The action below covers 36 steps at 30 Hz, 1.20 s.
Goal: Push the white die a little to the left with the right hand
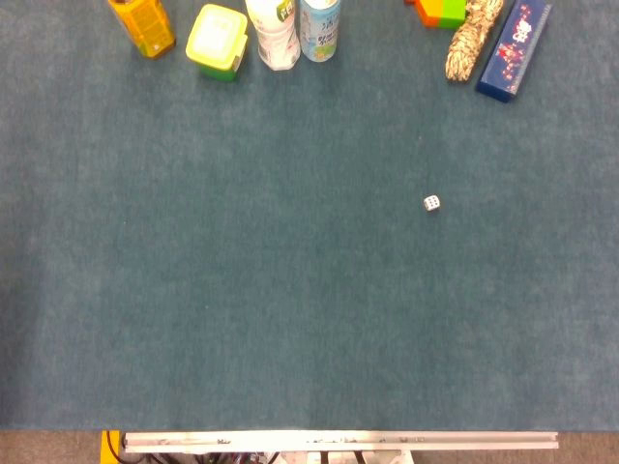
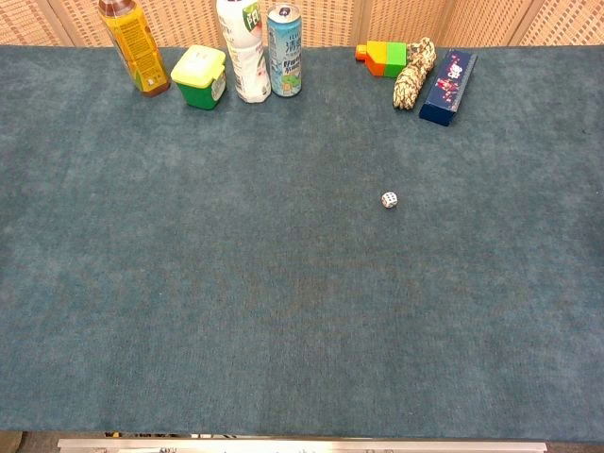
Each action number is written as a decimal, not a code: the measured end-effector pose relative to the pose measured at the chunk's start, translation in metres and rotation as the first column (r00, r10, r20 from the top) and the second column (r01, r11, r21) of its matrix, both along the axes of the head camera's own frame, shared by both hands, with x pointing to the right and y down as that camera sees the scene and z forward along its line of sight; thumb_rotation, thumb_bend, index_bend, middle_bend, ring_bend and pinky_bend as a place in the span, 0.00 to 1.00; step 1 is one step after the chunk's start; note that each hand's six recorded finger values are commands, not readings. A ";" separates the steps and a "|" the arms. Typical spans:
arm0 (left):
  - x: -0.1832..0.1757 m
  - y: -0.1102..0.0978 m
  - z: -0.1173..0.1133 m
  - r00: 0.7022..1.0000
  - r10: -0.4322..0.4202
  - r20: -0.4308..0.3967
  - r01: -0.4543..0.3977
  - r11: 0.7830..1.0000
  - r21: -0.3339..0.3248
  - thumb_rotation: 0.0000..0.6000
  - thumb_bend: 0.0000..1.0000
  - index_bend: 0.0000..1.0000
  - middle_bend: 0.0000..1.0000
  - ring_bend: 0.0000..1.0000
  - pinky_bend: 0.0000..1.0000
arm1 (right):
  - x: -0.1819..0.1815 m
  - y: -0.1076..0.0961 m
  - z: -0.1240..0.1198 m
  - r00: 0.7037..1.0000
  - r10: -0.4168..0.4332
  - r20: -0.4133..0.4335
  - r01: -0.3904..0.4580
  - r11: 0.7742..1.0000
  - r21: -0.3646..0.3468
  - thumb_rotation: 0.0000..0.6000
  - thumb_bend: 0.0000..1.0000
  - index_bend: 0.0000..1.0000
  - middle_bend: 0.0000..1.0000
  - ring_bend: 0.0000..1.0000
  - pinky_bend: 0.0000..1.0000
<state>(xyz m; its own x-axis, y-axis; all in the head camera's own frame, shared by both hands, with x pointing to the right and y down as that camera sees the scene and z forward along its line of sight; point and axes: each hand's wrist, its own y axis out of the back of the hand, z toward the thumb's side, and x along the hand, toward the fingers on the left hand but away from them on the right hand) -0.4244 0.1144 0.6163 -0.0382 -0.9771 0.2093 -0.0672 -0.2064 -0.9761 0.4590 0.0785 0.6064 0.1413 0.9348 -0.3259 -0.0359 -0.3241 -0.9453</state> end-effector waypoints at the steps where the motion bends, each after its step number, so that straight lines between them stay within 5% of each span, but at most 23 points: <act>1: 0.000 0.000 0.000 1.000 0.000 0.000 0.000 1.000 0.001 1.00 0.20 0.03 0.09 0.11 0.04 | 0.000 0.000 0.000 1.000 -0.001 0.001 0.001 1.000 0.002 1.00 0.51 0.02 0.10 0.04 0.10; 25: -0.001 0.001 -0.001 1.000 -0.010 0.002 0.010 1.000 0.006 1.00 0.20 0.03 0.09 0.11 0.04 | -0.006 -0.005 -0.005 0.999 -0.026 0.022 0.026 0.999 0.033 1.00 0.51 0.02 0.15 0.07 0.10; 30: -0.002 0.002 -0.002 1.000 -0.011 0.002 0.011 1.000 0.007 1.00 0.20 0.03 0.09 0.12 0.03 | -0.010 -0.010 -0.006 0.999 -0.040 0.018 0.039 0.998 0.046 1.00 0.51 0.02 0.35 0.30 0.28; 36: -0.002 0.003 -0.001 1.000 -0.012 0.007 0.012 1.000 0.004 1.00 0.20 0.03 0.10 0.12 0.04 | -0.025 -0.018 -0.002 0.996 -0.092 0.008 0.091 0.995 0.028 1.00 0.51 0.02 0.89 0.92 0.91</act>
